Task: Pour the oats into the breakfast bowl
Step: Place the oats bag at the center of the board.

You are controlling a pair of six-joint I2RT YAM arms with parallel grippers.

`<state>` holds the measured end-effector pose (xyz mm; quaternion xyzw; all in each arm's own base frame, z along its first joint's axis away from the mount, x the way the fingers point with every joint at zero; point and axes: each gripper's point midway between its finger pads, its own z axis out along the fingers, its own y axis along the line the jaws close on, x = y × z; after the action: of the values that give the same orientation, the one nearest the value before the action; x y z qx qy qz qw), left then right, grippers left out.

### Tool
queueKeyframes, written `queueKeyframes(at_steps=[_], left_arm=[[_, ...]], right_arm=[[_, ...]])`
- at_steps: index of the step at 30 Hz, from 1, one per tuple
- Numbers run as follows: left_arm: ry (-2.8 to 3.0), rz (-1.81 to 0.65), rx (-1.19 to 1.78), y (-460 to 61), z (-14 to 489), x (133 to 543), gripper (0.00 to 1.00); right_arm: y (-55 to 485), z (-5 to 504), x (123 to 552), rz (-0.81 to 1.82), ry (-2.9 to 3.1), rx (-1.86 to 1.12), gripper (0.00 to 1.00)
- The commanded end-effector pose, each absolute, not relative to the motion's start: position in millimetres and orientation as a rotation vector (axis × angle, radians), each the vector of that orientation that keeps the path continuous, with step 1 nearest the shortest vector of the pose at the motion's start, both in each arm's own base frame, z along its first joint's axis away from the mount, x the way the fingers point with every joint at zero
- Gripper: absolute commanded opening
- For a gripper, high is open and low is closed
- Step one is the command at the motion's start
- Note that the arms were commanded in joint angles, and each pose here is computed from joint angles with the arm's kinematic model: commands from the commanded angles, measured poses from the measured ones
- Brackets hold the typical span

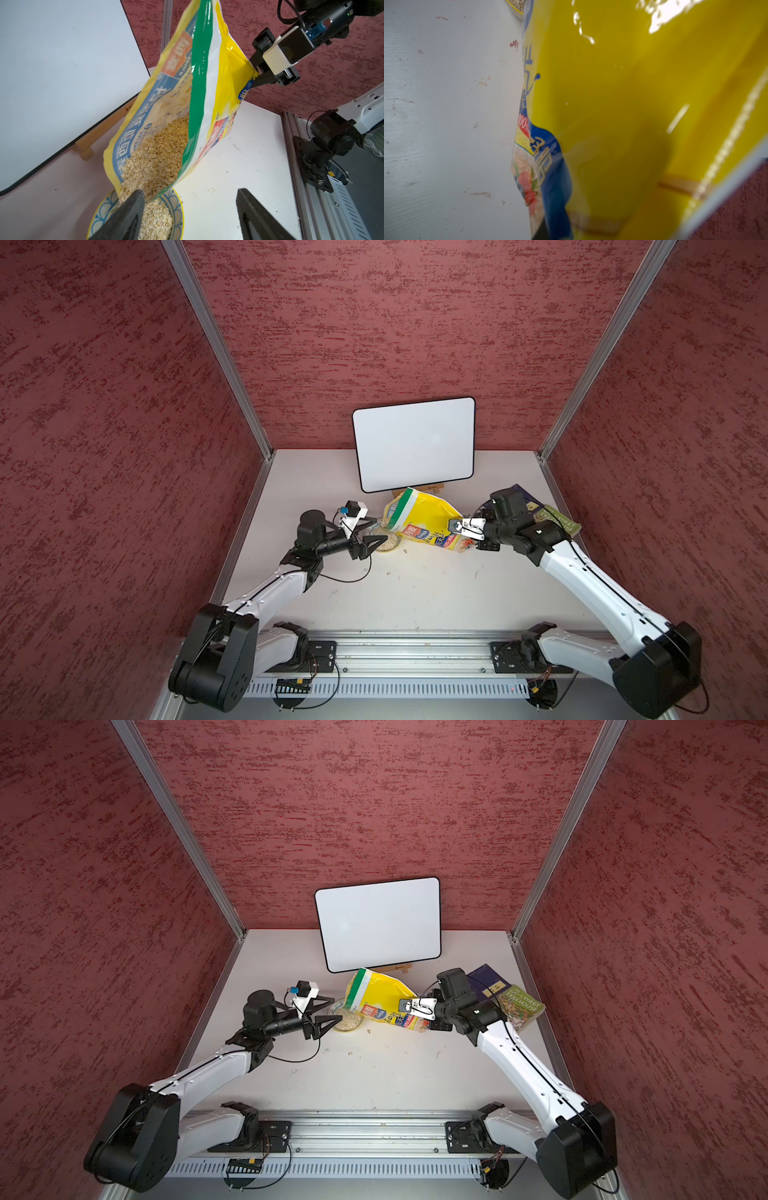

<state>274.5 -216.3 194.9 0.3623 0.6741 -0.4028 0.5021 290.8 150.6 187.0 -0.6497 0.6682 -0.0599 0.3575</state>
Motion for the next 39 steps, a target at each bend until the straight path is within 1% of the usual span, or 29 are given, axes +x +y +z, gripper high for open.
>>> queueKeyframes(at_steps=[1,6,13,19,22,27,32,39], left_arm=[[1.625,-0.968,0.928,-224,202,280,0.68],[1.637,-0.946,0.933,-227,202,289,0.61],[1.668,-0.991,0.984,-245,193,291,0.44],[1.668,-0.996,0.994,-251,196,295,0.19],[1.661,-0.991,0.997,-251,201,295,0.01],[1.627,-0.973,1.002,-253,217,292,0.0],[1.599,-0.912,1.005,-259,249,288,0.0],[1.547,-0.829,1.117,-283,286,267,0.0]], right_arm=[[162,253,314,-0.222,1.526,-1.513,0.0],[162,252,315,-0.219,1.529,-1.518,0.0],[163,252,315,-0.216,1.531,-1.517,0.0],[162,250,313,-0.205,1.542,-1.513,0.0],[161,246,313,-0.204,1.556,-1.512,0.0],[160,244,309,-0.169,1.581,-1.473,0.0],[154,234,302,-0.115,1.654,-1.403,0.0],[148,207,295,0.099,1.745,-1.28,0.0]])
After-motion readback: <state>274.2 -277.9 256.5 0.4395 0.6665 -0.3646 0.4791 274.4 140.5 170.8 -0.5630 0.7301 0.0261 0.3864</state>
